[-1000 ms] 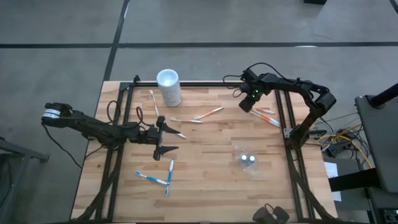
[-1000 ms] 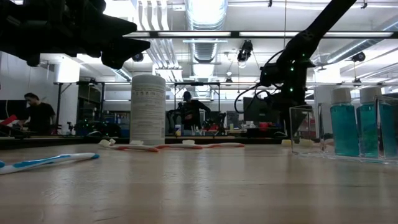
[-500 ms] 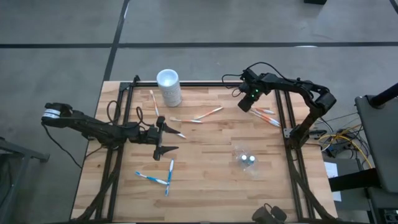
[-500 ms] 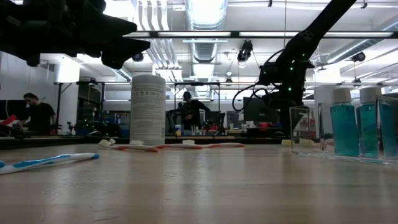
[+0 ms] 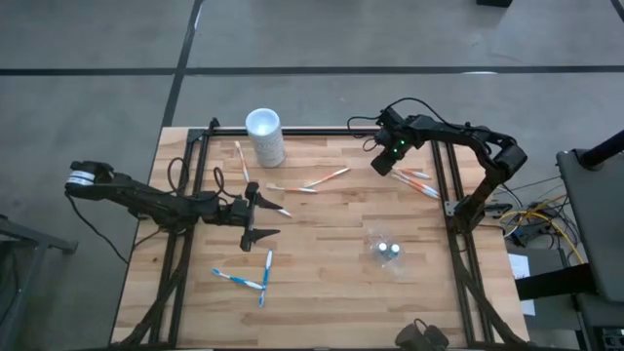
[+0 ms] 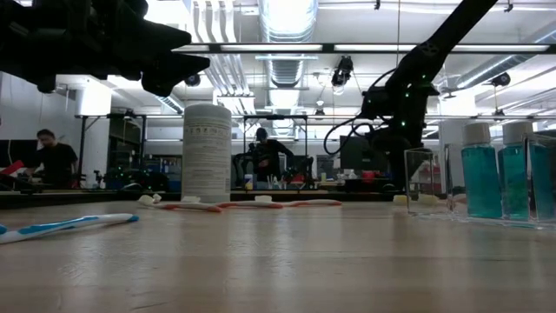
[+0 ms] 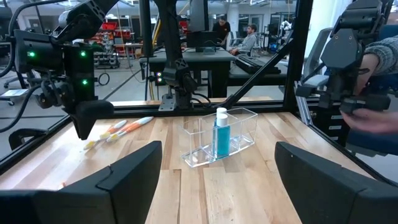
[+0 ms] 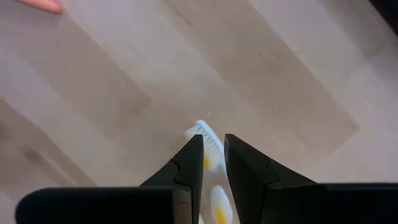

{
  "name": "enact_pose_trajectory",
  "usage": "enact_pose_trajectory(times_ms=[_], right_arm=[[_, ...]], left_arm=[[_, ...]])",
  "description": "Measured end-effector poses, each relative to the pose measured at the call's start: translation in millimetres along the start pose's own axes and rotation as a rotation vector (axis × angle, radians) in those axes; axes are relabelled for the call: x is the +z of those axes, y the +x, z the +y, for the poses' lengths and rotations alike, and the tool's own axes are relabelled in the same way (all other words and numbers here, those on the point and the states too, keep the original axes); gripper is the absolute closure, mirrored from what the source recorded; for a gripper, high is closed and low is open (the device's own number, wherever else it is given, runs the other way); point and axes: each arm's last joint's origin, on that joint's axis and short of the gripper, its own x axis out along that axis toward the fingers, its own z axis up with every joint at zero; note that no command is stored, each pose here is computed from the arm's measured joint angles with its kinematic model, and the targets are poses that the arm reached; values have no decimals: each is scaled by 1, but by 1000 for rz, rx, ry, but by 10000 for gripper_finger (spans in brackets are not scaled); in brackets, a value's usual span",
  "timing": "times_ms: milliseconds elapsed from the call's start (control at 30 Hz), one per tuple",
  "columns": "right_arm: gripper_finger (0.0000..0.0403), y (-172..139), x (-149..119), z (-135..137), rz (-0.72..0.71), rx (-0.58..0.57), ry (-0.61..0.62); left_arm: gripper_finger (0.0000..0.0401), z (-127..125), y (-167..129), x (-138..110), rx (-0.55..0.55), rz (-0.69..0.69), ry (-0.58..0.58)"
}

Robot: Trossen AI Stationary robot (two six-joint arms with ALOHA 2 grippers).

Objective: Pick & Place toothbrushing station
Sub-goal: Put the orange toothbrush into the top section of the transparent organizer

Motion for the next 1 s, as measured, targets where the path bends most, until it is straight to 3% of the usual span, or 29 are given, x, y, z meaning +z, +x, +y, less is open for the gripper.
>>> enact_pose_trajectory(times_ms=[533, 1000], right_arm=[[335, 0, 1, 0, -13, 8, -1], [264, 1, 1, 0, -16, 15, -53]], left_arm=[[82, 0, 0, 0, 0, 0, 0], [82, 0, 0, 0, 0, 0, 0]])
